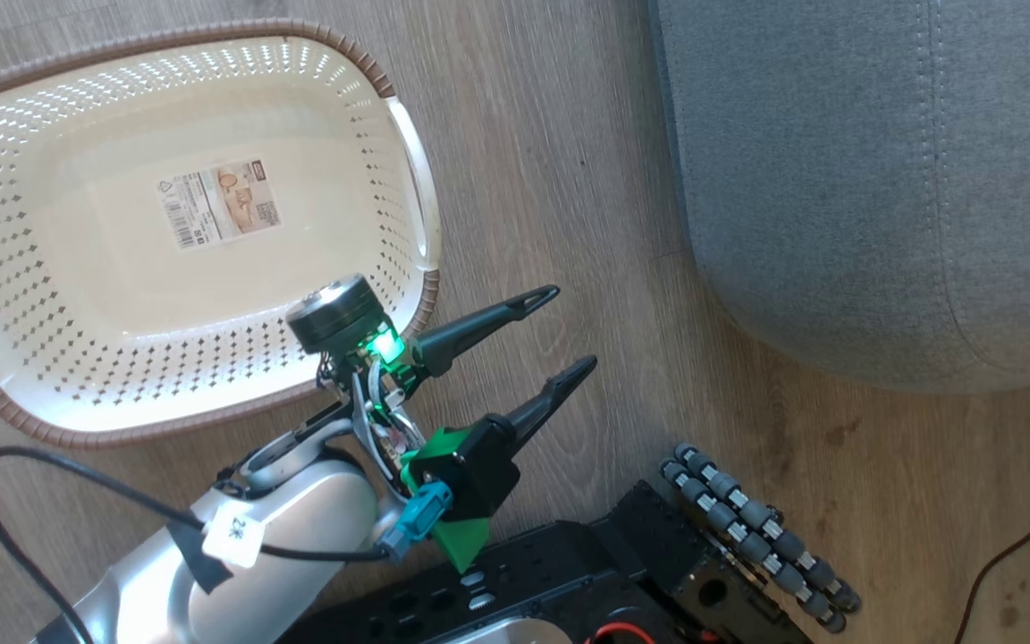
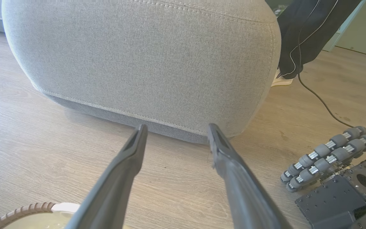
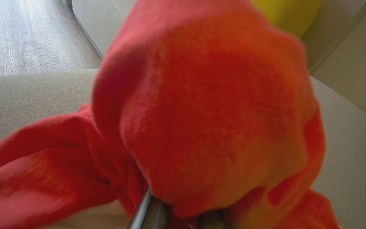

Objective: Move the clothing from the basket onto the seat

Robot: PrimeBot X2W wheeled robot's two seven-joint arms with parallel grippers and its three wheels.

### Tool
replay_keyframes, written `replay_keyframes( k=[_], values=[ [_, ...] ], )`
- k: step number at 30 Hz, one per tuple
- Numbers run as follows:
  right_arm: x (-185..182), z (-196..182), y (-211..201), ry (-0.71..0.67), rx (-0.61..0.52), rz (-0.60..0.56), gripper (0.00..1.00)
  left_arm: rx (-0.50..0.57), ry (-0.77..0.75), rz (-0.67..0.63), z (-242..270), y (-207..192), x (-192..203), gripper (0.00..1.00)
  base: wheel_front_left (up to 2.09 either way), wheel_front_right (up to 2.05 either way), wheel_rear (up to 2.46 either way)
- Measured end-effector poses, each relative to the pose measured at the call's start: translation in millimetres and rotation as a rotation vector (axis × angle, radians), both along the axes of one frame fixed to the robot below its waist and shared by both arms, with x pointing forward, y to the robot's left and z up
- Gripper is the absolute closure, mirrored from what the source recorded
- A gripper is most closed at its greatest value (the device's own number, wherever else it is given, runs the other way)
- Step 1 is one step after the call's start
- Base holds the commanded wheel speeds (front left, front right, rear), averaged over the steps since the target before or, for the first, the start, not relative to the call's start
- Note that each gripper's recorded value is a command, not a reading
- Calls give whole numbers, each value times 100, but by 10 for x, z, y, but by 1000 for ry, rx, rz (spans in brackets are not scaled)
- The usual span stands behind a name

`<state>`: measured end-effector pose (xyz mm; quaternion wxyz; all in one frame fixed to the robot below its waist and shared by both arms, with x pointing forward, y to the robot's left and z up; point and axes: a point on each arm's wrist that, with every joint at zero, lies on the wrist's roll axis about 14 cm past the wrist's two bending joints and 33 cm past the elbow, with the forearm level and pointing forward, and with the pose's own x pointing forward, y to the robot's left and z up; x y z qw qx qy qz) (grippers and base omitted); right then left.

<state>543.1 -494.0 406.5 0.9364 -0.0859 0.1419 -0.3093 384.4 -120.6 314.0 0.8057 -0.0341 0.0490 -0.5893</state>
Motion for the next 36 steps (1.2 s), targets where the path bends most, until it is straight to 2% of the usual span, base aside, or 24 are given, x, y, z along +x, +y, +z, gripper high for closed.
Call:
replay_keyframes(
  k=[1,2,18,28,32,35,36],
  values=[
    [28,38,8,-11,-1,3,6,-1,-3,1,17,-3,3,0,0,0,0],
    [31,56,10,-13,-1,5,0,-2,-6,3,32,-8,4,0,0,0,0],
    [-85,583,73,-42,-40,59,0,-64,-108,20,717,-175,20,0,0,0,0],
    [-88,1342,247,-148,-127,166,0,-83,-150,67,1238,-185,-172,0,0,0,0],
    [-83,1719,387,-228,-154,217,0,-92,-161,114,1442,-141,-219,0,0,0,0],
    [-77,2139,516,-326,-196,266,0,-98,-169,158,1588,-76,-240,0,0,0,0],
    [-77,2139,516,-326,-196,266,0,-98,-169,158,1588,-76,-240,0,0,0,0]
  ],
)
